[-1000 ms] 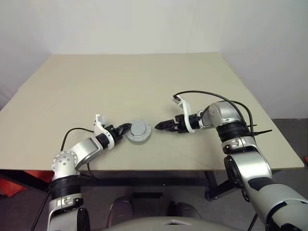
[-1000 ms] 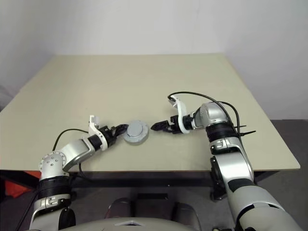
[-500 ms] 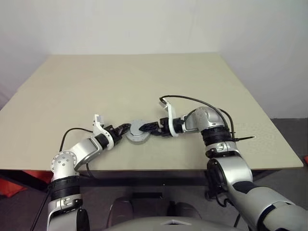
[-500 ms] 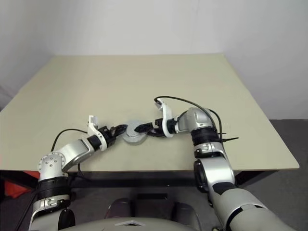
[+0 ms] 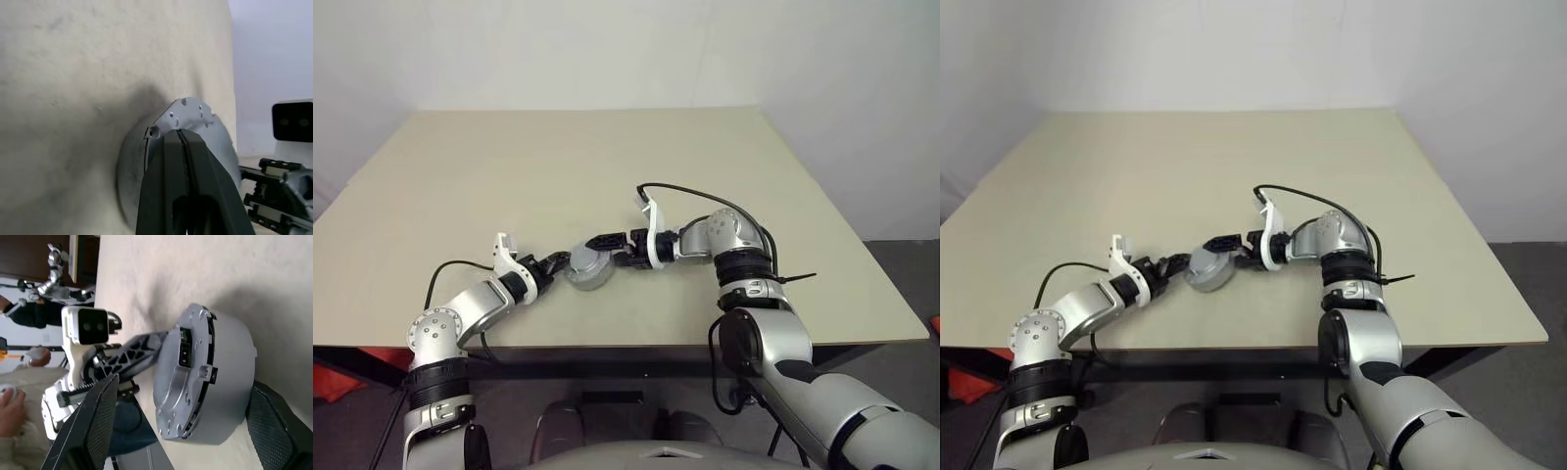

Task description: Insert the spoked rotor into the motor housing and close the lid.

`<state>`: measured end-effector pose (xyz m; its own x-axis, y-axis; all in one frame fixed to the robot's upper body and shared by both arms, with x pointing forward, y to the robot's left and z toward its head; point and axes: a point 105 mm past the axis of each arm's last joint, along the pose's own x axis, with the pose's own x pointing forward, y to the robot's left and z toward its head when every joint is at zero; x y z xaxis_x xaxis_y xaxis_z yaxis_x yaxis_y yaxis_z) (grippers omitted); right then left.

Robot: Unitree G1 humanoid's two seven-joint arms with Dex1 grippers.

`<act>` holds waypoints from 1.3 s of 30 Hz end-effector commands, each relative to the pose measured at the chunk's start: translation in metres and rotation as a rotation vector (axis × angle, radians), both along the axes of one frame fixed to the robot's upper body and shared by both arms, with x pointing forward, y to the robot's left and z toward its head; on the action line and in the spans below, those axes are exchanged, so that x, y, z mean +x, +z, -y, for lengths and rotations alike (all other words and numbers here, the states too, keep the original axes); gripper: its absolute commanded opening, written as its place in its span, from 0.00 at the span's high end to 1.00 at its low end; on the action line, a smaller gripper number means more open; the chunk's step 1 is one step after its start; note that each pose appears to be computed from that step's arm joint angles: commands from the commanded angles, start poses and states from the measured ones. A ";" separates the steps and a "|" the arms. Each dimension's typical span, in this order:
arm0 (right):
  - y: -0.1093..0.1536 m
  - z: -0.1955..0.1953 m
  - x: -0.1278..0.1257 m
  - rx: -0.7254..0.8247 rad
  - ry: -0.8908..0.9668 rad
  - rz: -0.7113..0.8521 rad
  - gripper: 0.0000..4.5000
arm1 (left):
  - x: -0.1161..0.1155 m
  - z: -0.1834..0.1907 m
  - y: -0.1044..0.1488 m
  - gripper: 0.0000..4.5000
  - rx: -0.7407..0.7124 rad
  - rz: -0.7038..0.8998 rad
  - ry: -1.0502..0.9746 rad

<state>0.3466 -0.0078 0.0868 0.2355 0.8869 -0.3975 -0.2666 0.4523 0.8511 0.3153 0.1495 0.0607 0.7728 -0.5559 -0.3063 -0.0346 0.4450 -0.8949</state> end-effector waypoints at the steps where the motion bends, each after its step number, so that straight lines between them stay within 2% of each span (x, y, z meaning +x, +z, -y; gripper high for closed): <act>1: 0.019 -0.018 -0.001 0.081 0.033 0.036 0.03 | -0.003 0.001 -0.006 1.00 0.025 -0.025 -0.014; 16: 0.010 -0.023 -0.007 0.068 0.042 0.010 0.03 | -0.001 -0.003 -0.006 1.00 0.034 -0.025 -0.003; 19: 0.013 -0.023 -0.007 0.079 0.041 0.012 0.16 | -0.001 -0.003 -0.006 1.00 0.037 -0.026 -0.002; 22: 0.017 -0.022 -0.005 0.093 0.039 0.017 0.40 | -0.001 -0.003 -0.007 1.00 0.039 -0.026 -0.001; 25: 0.019 -0.022 -0.005 0.101 0.040 0.022 0.59 | -0.001 -0.004 -0.007 1.00 0.041 -0.025 0.000; 36: 0.014 -0.018 0.000 0.074 0.013 0.029 0.61 | 0.000 -0.006 -0.009 1.00 0.048 -0.029 0.004; 39: 0.013 -0.018 0.001 0.053 0.010 0.042 0.72 | 0.000 -0.006 -0.010 1.00 0.049 -0.029 0.004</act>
